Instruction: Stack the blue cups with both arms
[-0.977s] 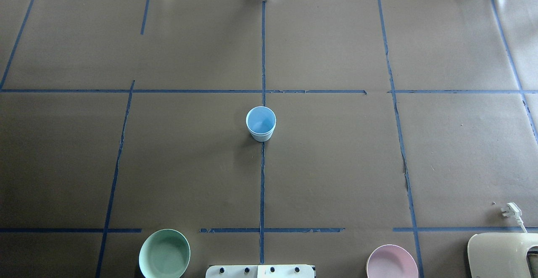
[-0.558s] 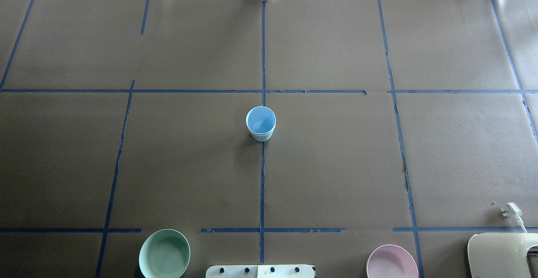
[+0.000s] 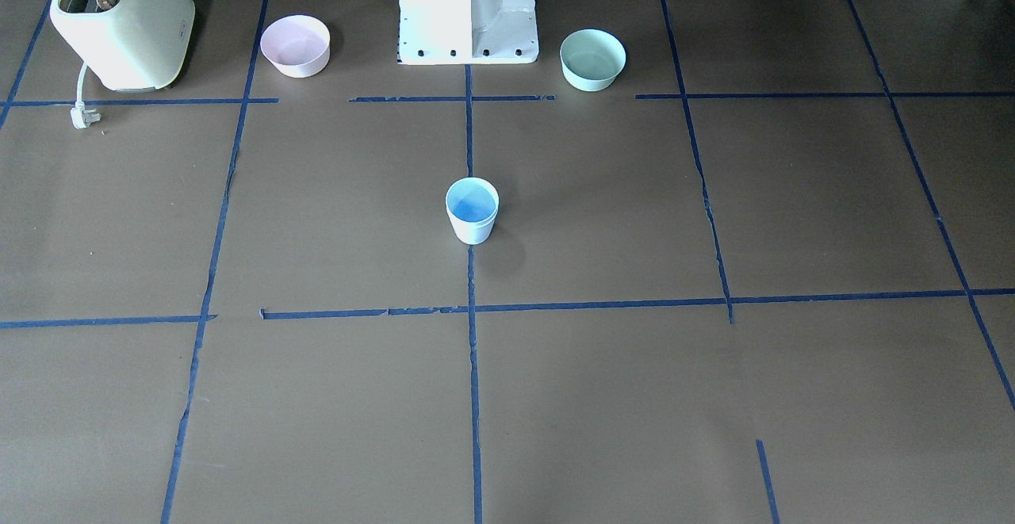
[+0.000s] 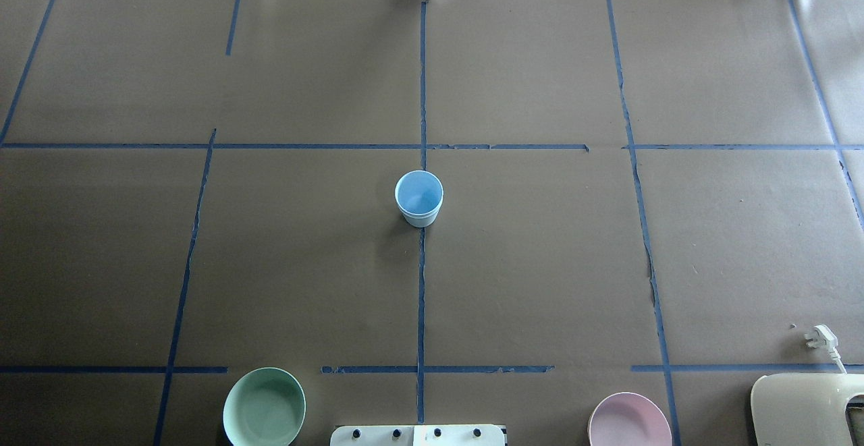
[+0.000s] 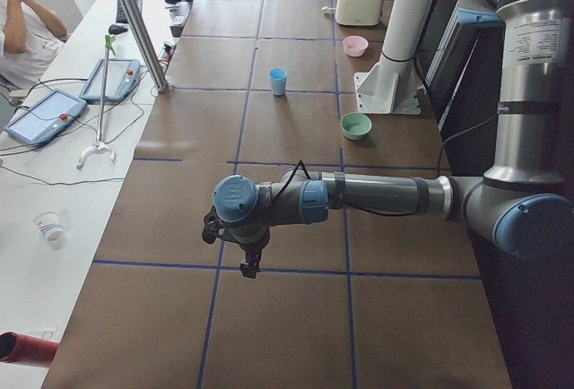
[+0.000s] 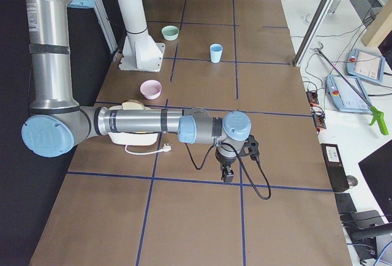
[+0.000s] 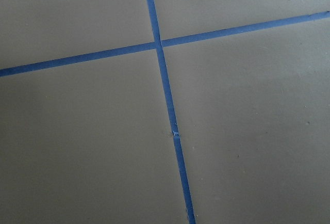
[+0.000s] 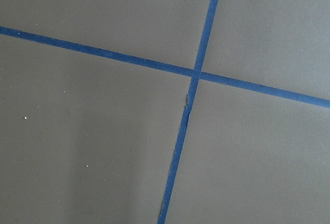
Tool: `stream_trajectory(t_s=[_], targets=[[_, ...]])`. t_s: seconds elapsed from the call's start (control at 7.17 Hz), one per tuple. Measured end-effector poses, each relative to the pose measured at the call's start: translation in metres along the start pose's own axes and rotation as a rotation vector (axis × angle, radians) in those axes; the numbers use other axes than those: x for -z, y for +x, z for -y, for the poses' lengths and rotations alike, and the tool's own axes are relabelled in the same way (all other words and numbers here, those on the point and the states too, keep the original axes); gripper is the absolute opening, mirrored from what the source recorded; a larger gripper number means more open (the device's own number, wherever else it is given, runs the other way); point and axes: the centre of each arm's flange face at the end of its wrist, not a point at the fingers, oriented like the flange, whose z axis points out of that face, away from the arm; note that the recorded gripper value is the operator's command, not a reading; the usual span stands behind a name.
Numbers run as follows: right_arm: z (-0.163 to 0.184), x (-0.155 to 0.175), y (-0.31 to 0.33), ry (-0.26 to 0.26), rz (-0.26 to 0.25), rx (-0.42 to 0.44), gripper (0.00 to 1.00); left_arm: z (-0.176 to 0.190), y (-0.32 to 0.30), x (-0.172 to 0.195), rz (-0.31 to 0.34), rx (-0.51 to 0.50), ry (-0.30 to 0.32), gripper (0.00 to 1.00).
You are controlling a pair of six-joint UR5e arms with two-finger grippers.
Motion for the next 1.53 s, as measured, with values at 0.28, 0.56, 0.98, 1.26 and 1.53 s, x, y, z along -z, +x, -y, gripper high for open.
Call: stream_trajectory(t_s=[0.28, 0.56, 0.98, 1.26, 1.53], targets=[[-0.003, -0.002, 0.002, -0.006, -0.001, -0.006, 1.00, 0.010, 0.006, 0.011, 0.061, -0.030, 0.005, 1.00], [-0.008, -0.008, 0.006, -0.016, 0.002, -0.018, 1.00, 0.010, -0.001, 0.012, 0.110, -0.027, -0.009, 1.00], [-0.003, -0.006, 0.005, -0.012, 0.002, -0.020, 1.00, -0.002, -0.017, -0.002, 0.099, 0.026, -0.037, 1.00], [-0.001, -0.003, 0.003, -0.005, 0.000, -0.014, 1.00, -0.004, -0.019, -0.003, 0.099, 0.062, -0.035, 1.00], [0.000, -0.002, 0.002, -0.004, 0.000, -0.013, 1.00, -0.003, -0.021, -0.004, 0.100, 0.070, -0.034, 1.00]])
